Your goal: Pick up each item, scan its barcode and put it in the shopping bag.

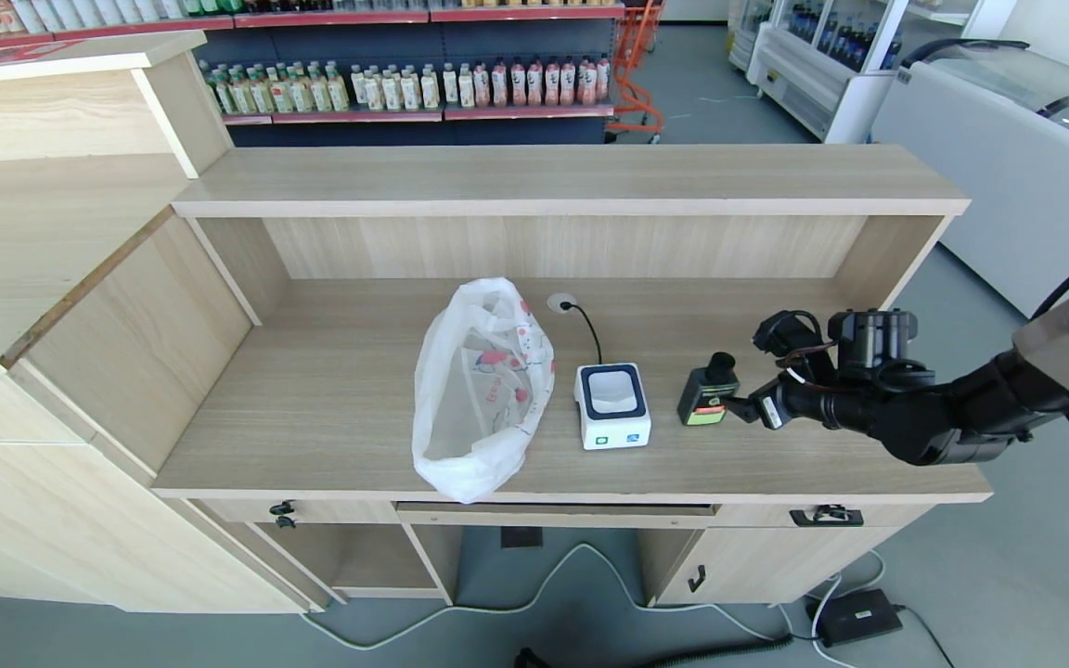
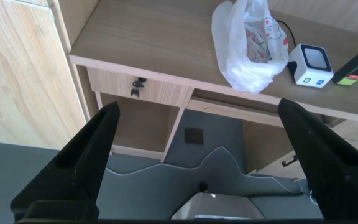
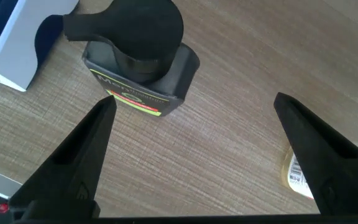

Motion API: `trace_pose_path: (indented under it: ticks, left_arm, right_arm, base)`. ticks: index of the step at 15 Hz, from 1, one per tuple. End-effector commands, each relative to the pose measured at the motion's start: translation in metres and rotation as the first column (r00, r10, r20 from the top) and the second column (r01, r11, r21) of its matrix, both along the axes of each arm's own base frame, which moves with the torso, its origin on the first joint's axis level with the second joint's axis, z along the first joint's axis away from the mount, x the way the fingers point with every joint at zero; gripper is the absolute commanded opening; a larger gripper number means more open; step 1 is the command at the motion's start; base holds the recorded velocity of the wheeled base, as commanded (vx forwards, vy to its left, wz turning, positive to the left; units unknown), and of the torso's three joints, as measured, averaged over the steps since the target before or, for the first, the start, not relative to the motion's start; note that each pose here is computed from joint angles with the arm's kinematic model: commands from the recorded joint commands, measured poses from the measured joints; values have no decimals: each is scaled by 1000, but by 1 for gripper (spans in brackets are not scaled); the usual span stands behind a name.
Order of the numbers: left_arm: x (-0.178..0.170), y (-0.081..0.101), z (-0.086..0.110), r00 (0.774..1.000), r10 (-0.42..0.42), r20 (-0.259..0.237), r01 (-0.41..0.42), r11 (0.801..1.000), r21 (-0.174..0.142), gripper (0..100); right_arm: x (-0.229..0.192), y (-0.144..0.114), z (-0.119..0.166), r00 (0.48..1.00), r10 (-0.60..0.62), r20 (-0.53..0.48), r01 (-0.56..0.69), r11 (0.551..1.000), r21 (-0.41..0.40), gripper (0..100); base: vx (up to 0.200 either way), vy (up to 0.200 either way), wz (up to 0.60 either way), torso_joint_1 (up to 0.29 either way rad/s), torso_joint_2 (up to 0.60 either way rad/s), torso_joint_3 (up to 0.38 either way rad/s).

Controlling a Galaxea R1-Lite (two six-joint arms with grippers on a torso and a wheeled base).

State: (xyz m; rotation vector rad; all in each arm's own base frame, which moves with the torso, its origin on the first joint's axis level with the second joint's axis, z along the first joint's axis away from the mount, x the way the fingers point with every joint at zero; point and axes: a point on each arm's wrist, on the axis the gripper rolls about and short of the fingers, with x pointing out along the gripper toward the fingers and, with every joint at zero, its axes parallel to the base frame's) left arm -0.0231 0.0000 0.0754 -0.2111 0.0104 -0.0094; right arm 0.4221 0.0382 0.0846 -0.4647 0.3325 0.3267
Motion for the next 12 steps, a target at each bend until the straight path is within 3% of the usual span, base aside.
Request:
trace_pose_path:
  ticks: [1, 8, 10, 12]
  left_arm:
    - [0, 0, 0, 1000, 0, 0, 0, 1000, -1, 100]
    - [0, 0, 0, 1000, 0, 0, 0, 1000, -1, 100]
    - [0, 0, 0, 1000, 0, 0, 0, 1000, -1, 100]
    - [0, 0, 0, 1000, 0, 0, 0, 1000, -1, 100]
  right_arm:
    - [7, 6, -8, 1000, 26, -7, -26, 1000, 6, 100]
    - [-13, 8, 13, 999, 36, -11, -36, 999, -16, 100]
    - [-18, -2, 21, 999, 37, -2, -37, 996, -84, 100]
    - [-19, -6, 20, 999, -50, -4, 49, 988, -148, 100]
  base:
    - [0, 0, 0, 0, 0, 0]
    - [0, 0, 0, 0, 0, 0]
    - [0, 0, 0, 0, 0, 0]
    - [0, 0, 0, 0, 0, 0]
